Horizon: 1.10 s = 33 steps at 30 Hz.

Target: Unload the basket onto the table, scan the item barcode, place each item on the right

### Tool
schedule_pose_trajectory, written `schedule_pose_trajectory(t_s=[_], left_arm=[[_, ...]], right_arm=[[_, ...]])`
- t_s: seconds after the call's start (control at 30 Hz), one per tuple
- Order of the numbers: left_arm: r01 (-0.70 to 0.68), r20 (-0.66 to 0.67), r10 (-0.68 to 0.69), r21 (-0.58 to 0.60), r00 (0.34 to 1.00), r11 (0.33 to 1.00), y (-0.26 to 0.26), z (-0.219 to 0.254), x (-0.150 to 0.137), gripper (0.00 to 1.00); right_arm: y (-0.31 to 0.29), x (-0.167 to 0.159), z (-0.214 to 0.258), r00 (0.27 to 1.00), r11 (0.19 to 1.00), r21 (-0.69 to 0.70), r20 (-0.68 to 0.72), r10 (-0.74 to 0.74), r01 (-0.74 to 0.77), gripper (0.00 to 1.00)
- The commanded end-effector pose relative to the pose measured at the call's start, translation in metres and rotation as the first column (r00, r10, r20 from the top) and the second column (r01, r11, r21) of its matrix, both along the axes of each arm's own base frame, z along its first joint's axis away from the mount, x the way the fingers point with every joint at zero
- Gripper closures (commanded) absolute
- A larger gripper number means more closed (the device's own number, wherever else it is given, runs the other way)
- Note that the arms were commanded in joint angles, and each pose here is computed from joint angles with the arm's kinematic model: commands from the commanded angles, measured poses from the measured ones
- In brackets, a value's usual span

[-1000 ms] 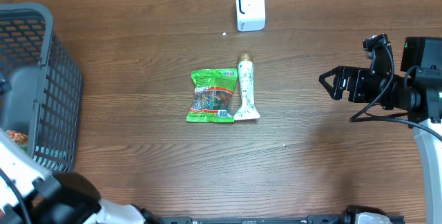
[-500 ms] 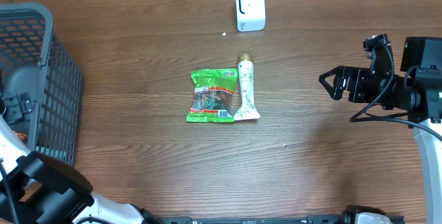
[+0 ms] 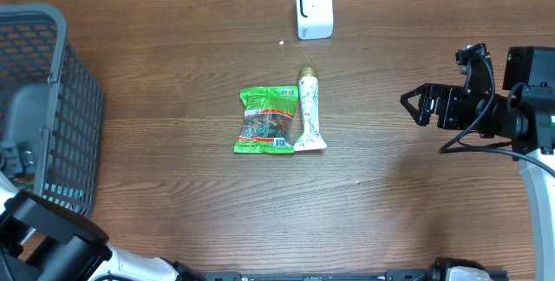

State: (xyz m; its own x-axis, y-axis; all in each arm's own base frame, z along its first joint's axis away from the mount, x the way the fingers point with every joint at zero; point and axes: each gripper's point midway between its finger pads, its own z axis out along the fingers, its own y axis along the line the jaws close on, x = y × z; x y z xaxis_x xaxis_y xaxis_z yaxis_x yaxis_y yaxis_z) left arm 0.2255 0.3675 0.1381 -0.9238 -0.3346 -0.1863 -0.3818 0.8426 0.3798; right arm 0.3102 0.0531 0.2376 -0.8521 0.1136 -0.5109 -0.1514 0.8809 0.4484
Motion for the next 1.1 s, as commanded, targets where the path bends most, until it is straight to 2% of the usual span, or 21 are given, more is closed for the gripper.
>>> schedule_pose_trajectory(t_s=[0.0, 0.5, 0.73, 0.87, 1.07], left_arm=[[0.171, -0.032, -0.174, -0.079, 0.984, 0.982, -0.017, -0.026, 0.006, 0.02], [0.203, -0.023, -0.203, -0.008, 0.979, 0.979, -0.004, -0.051, 0.009, 0.00], [0.201, -0.038, -0.201, -0.007, 0.979, 0.980, 0.005, -0.062, -0.004, 0.00], [0.180, -0.045, -0.181, -0.034, 0.982, 0.983, 0.009, -0.074, -0.012, 0.04], [0.193, -0.013, -0.195, -0.090, 0.981, 0.977, 0.002, -0.092, -0.005, 0.18]], right_arm=[[0.002, 0.003, 0.011, 0.999, 1.000, 0.000, 0.033, 0.007, -0.007, 0.00], [0.002, 0.003, 0.010, 0.999, 1.000, 0.000, 0.033, 0.007, -0.007, 0.00], [0.002, 0.003, 0.010, 0.999, 1.000, 0.000, 0.033, 0.007, -0.007, 0.00], [0.002, 0.003, 0.011, 0.999, 1.000, 0.000, 0.033, 0.007, -0.007, 0.00], [0.002, 0.003, 0.011, 0.999, 1.000, 0.001, 0.033, 0.007, -0.007, 0.00]])
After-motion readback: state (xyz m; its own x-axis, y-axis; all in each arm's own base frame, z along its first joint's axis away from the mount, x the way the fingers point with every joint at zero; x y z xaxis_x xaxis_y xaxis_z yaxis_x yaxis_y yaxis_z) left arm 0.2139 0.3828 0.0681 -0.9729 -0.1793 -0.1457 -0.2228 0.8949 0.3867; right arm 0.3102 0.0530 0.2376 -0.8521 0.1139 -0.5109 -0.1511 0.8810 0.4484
